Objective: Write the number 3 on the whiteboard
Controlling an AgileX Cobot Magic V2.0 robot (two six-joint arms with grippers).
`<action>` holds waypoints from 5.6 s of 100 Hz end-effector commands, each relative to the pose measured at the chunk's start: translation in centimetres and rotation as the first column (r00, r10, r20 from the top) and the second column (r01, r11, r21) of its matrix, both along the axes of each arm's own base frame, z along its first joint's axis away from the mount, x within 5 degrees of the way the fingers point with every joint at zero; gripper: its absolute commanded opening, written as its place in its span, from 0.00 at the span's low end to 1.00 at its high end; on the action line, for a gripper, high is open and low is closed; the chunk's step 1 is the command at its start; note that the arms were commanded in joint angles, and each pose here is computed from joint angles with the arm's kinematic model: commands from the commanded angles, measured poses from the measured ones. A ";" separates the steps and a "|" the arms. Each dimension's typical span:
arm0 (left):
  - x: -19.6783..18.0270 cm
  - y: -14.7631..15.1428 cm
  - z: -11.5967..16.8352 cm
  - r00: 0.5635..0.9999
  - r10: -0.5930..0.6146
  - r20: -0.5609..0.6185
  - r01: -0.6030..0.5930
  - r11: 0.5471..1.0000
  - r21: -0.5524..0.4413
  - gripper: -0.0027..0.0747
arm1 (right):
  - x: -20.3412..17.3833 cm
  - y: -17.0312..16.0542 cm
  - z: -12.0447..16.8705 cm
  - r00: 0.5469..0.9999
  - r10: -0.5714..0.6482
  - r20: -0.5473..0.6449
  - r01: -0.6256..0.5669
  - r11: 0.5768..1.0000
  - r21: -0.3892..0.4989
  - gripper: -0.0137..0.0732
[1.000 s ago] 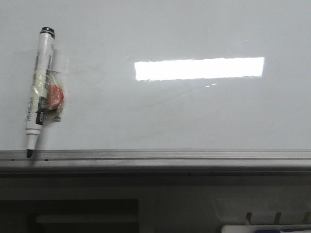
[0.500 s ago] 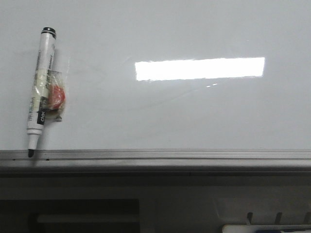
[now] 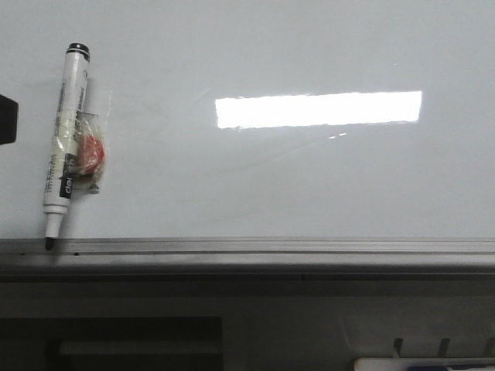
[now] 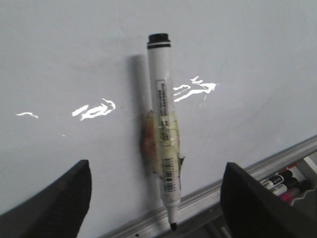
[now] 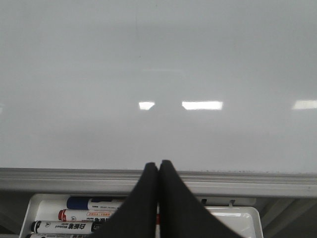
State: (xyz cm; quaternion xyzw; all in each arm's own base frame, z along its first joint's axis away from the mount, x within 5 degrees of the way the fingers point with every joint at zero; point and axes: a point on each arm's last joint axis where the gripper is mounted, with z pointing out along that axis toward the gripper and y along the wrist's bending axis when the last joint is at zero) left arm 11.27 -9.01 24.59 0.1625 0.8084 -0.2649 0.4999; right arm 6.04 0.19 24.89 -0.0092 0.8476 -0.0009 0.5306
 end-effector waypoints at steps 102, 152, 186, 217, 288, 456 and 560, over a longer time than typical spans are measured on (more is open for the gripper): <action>3.1 -4.1 -2.5 0.996 0.068 -0.057 -0.066 0.997 0.030 0.01 | 0.5 -0.1 1.8 0.995 -0.012 0.103 0.012 1.000 0.001 0.10; 1.6 -4.4 -0.6 0.991 -0.085 0.099 0.079 0.995 0.062 0.01 | 0.7 1.7 2.6 0.961 0.232 0.150 -0.231 0.973 -0.026 0.15; 0.1 -5.5 0.7 0.889 -0.342 0.303 0.269 0.928 0.258 0.01 | 3.4 4.7 5.2 0.849 0.520 0.098 -0.509 0.853 -0.116 0.22; -0.3 -6.3 1.6 0.701 -0.560 0.442 0.311 0.797 0.517 0.01 | 4.2 10.6 6.5 0.597 0.802 0.011 -0.791 0.591 -0.159 0.54; -1.2 -8.4 0.2 0.588 -0.691 0.420 0.391 0.697 0.601 0.01 | 5.1 19.0 7.8 0.386 0.922 -0.028 -0.913 0.377 -0.154 0.59; 0.9 -3.3 4.1 0.836 -0.243 0.492 0.142 0.962 0.234 0.48 | 12.1 17.6 13.3 0.595 0.804 -0.005 -0.793 0.585 -0.170 0.09; 0.9 -3.3 4.1 0.838 -0.240 0.490 0.141 0.963 0.231 0.48 | 14.1 15.7 11.4 0.661 0.720 -0.212 -0.750 0.647 -0.137 0.09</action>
